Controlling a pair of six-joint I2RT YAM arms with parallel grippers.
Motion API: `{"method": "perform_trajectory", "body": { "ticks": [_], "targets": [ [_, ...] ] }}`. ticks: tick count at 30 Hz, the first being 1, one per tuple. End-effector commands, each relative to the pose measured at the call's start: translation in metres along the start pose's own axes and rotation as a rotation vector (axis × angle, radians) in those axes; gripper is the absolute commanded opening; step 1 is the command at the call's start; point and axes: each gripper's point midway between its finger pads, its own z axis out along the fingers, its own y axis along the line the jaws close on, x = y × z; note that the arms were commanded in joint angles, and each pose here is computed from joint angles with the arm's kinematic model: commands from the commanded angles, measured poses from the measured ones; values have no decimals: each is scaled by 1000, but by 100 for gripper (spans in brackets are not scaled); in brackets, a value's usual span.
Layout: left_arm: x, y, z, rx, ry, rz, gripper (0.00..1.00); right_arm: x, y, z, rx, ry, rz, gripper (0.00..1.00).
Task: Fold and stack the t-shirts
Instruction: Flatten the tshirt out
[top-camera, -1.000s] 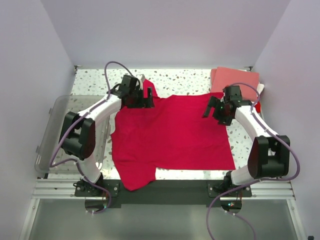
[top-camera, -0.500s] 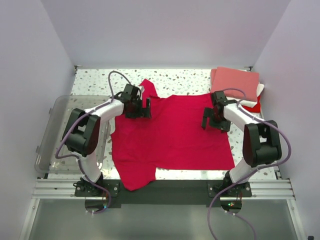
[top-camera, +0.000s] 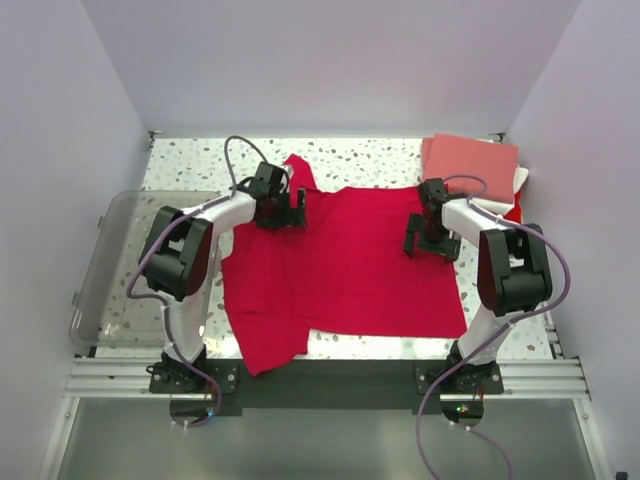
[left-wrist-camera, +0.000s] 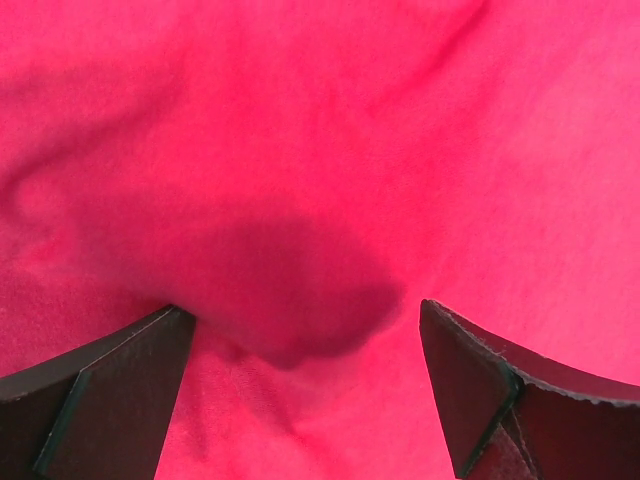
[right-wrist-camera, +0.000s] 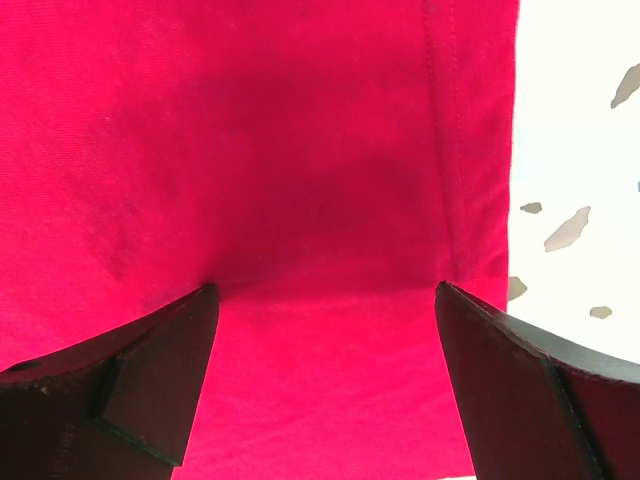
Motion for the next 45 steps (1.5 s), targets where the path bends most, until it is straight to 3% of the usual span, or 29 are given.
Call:
{"method": "perform_trajectory", "body": {
  "ticks": [1, 15, 24, 30, 35, 37, 38, 40, 41, 45],
  "targets": [
    [8, -3, 25, -5, 40, 15, 100, 7, -14, 23, 69, 37, 56, 95],
    [-43, -9, 58, -86, 14, -7, 100, -36, -41, 28, 109, 21, 137, 96],
    [-85, -32, 73, -34, -32, -4, 100, -71, -51, 36, 122, 19, 164, 96],
    [-142, -59, 37, 5, -144, 24, 100, -98, -44, 19, 74, -10, 172, 96],
    [-173, -66, -32, -19, -252, 33, 100, -111, -30, -6, -32, -49, 182, 96],
    [-158, -52, -41, -81, -227, 14, 100, -116, -23, -23, -94, -82, 186, 96],
    [-160, -52, -65, -88, -257, 6, 100, -117, -21, -28, -114, -92, 186, 96],
    [-129, -33, -64, -146, -218, -12, 100, -115, -16, -45, -166, -122, 184, 96],
    [-126, -36, -88, -140, -252, -14, 100, -113, -16, -49, -180, -128, 184, 96],
    [-45, 0, -98, -277, -153, -60, 100, -92, -14, -60, -221, -122, 181, 96]
  ]
}}
